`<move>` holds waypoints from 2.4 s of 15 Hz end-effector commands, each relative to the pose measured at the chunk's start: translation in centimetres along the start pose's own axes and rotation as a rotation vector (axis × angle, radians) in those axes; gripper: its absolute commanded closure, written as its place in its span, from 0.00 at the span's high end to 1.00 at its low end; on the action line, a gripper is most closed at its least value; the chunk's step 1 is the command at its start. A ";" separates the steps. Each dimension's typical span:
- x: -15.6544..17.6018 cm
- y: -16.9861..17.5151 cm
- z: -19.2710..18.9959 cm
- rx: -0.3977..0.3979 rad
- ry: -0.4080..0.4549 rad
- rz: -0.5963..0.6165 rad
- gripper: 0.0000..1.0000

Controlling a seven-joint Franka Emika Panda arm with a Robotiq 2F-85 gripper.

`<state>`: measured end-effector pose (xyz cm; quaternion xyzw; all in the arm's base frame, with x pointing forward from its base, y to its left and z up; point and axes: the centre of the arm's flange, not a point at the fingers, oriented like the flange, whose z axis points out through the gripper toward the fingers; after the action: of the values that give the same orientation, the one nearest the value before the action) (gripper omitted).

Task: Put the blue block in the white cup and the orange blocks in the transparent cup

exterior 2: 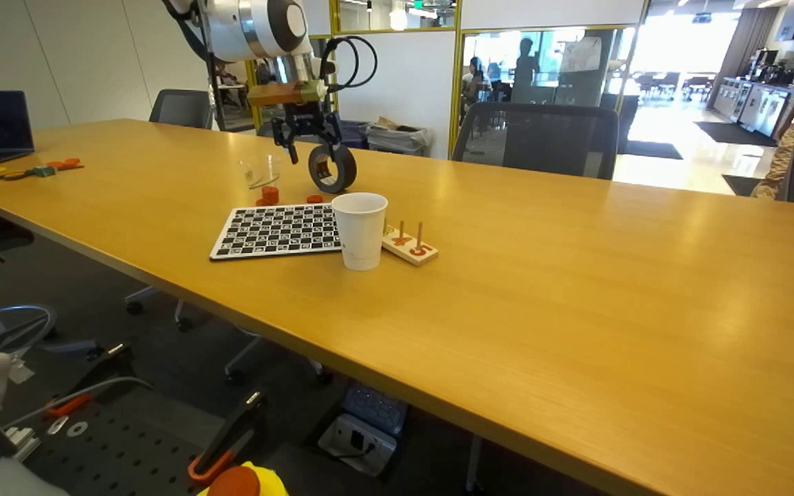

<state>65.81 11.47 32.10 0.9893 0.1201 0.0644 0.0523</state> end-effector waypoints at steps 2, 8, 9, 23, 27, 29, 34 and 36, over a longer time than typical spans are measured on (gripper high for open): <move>1.6 -1.0 2.8 -0.011 -0.009 0.116 1.00; 2.0 -1.7 5.3 0.025 -0.014 0.195 1.00; 2.0 -1.7 5.5 0.028 -0.014 0.201 1.00; 1.4 -3.1 4.7 0.038 0.012 0.206 1.00; 0.6 -4.4 3.6 0.037 0.038 0.181 1.00; 0.4 -5.0 2.9 0.034 0.051 0.172 1.00; 0.2 -5.4 2.3 0.041 0.056 0.172 1.00; 0.3 -5.1 2.3 0.035 0.054 0.185 1.00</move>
<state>66.01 16.65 28.25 0.9952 0.0437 0.0830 0.0273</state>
